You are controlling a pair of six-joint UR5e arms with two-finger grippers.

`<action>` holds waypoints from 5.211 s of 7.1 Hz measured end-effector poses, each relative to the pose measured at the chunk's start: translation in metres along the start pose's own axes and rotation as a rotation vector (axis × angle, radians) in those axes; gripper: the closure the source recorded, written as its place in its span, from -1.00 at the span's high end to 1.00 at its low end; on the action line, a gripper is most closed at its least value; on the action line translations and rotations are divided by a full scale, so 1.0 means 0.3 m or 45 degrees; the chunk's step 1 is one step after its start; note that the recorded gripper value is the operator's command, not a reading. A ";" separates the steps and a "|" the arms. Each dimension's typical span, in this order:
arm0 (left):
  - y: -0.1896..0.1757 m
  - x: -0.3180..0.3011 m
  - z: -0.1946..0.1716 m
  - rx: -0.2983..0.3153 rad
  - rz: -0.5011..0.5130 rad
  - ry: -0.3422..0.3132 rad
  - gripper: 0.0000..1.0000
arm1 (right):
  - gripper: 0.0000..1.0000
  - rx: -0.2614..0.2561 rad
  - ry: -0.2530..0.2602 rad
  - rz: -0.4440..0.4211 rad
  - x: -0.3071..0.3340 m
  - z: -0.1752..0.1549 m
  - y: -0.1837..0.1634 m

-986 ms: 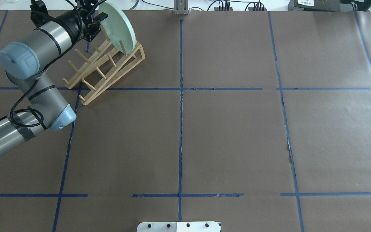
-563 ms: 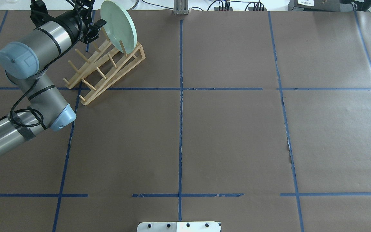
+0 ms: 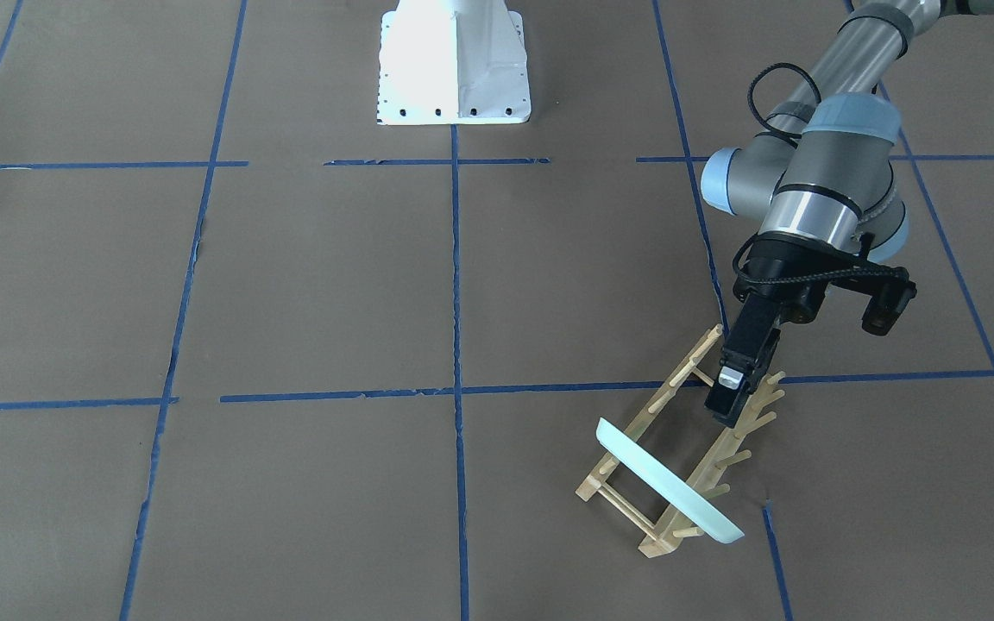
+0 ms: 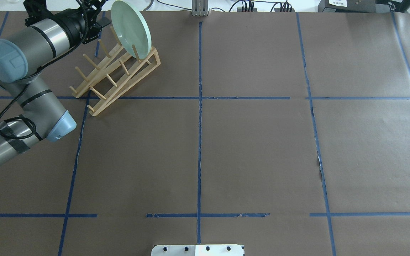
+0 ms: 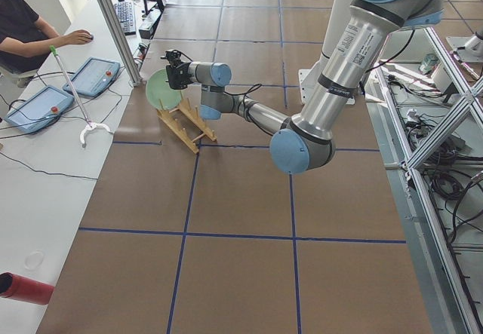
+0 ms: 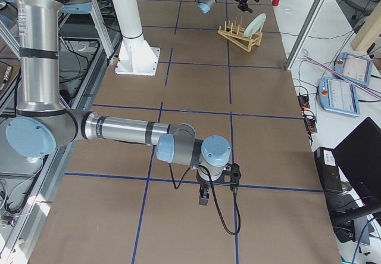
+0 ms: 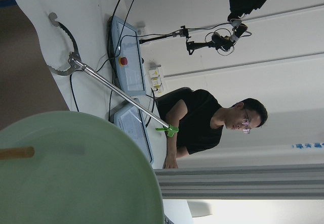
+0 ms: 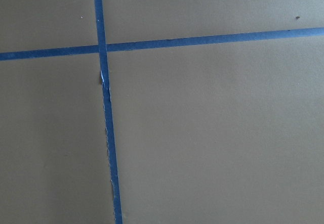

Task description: Place plate on rack

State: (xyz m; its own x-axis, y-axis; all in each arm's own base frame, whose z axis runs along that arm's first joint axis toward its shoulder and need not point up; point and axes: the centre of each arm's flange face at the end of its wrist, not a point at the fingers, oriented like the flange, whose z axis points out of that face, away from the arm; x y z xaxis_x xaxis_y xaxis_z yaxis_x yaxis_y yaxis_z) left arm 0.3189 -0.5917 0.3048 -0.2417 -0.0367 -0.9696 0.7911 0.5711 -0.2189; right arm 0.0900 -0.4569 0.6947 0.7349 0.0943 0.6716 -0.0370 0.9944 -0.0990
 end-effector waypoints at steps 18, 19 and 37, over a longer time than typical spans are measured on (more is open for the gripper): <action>-1.087 -0.569 -0.827 -1.057 1.212 -1.136 1.00 | 1.00 -0.001 0.000 0.001 0.001 0.001 0.000; -1.122 -0.682 -0.923 -1.139 1.134 -1.086 1.00 | 1.00 -0.001 0.000 0.001 0.002 0.002 0.001; -1.105 -0.796 -1.207 -1.119 0.702 -1.184 1.00 | 1.00 -0.001 0.000 0.001 0.001 0.001 0.000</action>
State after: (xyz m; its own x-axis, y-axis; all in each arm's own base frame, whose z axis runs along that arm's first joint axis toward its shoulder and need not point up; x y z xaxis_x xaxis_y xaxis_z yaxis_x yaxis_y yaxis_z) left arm -0.0891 -0.4754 0.6484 0.7141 0.0315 -0.6994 -0.0305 0.9994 0.0138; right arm 0.0900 -0.4568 0.6952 0.7349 0.0949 0.6715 -0.0369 0.9943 -0.1001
